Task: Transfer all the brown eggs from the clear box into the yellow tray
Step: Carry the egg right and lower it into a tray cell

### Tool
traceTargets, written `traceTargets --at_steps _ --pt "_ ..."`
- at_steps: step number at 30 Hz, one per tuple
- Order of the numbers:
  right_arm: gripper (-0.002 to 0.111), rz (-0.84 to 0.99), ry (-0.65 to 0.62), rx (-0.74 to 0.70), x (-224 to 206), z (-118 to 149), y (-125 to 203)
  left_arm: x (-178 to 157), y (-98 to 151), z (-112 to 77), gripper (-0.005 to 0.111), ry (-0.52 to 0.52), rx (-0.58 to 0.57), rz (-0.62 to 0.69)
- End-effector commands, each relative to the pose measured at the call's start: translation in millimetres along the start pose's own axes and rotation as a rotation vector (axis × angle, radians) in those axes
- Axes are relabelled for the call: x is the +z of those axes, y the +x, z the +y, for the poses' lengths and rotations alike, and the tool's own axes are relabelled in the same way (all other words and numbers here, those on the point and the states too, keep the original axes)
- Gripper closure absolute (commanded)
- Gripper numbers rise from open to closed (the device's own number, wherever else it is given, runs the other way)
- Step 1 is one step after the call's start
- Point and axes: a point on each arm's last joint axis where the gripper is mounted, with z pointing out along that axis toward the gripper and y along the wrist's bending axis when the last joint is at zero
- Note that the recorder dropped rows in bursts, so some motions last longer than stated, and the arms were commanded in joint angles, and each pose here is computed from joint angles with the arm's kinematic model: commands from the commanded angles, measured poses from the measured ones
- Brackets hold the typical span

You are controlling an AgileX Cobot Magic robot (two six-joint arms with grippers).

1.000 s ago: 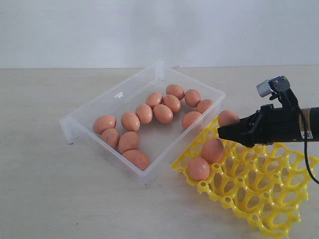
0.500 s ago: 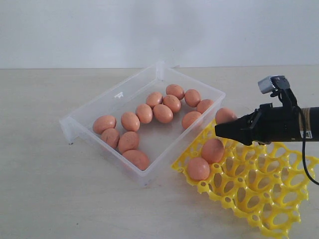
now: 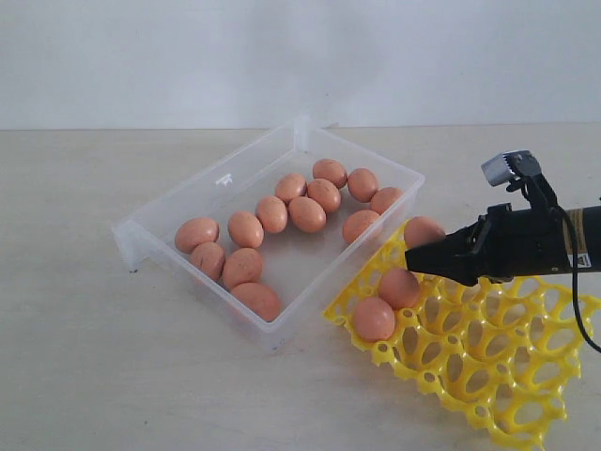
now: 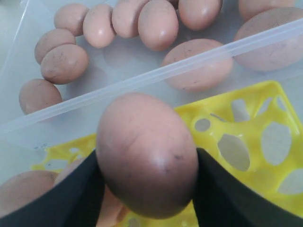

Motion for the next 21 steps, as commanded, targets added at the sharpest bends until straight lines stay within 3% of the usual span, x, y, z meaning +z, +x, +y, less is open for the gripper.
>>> traceTargets --at_steps 1,21 --pt "0.061 0.015 0.005 0.003 0.6 -0.4 1.1 -0.4 -1.6 -0.3 0.103 0.007 -0.007 -0.013" --pt "0.061 -0.002 0.035 -0.009 -6.6 3.9 -9.5 -0.4 -1.6 -0.3 0.103 0.007 -0.007 -0.013"
